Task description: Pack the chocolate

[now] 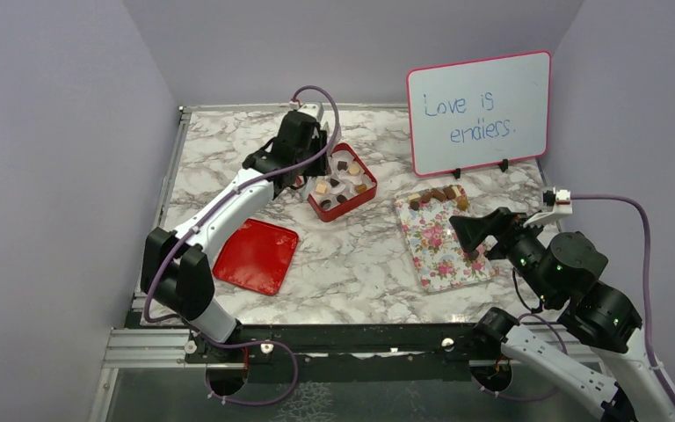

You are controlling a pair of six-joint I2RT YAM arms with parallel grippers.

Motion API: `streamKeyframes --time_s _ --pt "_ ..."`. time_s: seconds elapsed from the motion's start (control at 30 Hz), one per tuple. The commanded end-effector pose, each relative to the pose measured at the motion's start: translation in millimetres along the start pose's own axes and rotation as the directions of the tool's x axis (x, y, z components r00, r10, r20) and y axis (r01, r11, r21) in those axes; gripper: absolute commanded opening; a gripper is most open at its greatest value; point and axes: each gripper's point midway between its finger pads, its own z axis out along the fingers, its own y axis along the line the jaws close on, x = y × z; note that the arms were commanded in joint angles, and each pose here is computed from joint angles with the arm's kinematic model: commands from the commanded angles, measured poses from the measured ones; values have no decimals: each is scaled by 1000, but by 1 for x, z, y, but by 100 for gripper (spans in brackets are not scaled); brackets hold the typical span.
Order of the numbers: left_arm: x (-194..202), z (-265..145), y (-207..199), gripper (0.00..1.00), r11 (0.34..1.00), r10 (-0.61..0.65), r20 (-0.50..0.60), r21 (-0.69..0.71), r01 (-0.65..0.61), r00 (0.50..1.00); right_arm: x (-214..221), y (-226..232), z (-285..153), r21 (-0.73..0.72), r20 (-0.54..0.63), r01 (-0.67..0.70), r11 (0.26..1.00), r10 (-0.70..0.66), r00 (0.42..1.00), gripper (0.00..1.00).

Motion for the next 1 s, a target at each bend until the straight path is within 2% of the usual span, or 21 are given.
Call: streamKeyframes --time_s 0.0,0.17,0.53,0.73,0.97 --pt "-30 -13 36 40 995 -42 98 -88 51 994 -4 7 3 -27 14 -3 1000 3 1000 98" --pt "-36 -6 82 41 976 -95 121 -184 116 988 1 5 2 -31 10 -9 999 9 1000 98" --pt "-26 40 179 41 904 -177 109 -375 205 978 7 7 1 -51 -12 -26 998 26 1000 97" --pt "-22 70 207 41 877 -187 91 -434 207 978 12 9 3 -56 -33 -27 998 25 999 97" --pt "3 99 220 41 863 -218 23 -463 204 976 12 8 3 -49 -32 -22 999 20 999 98"
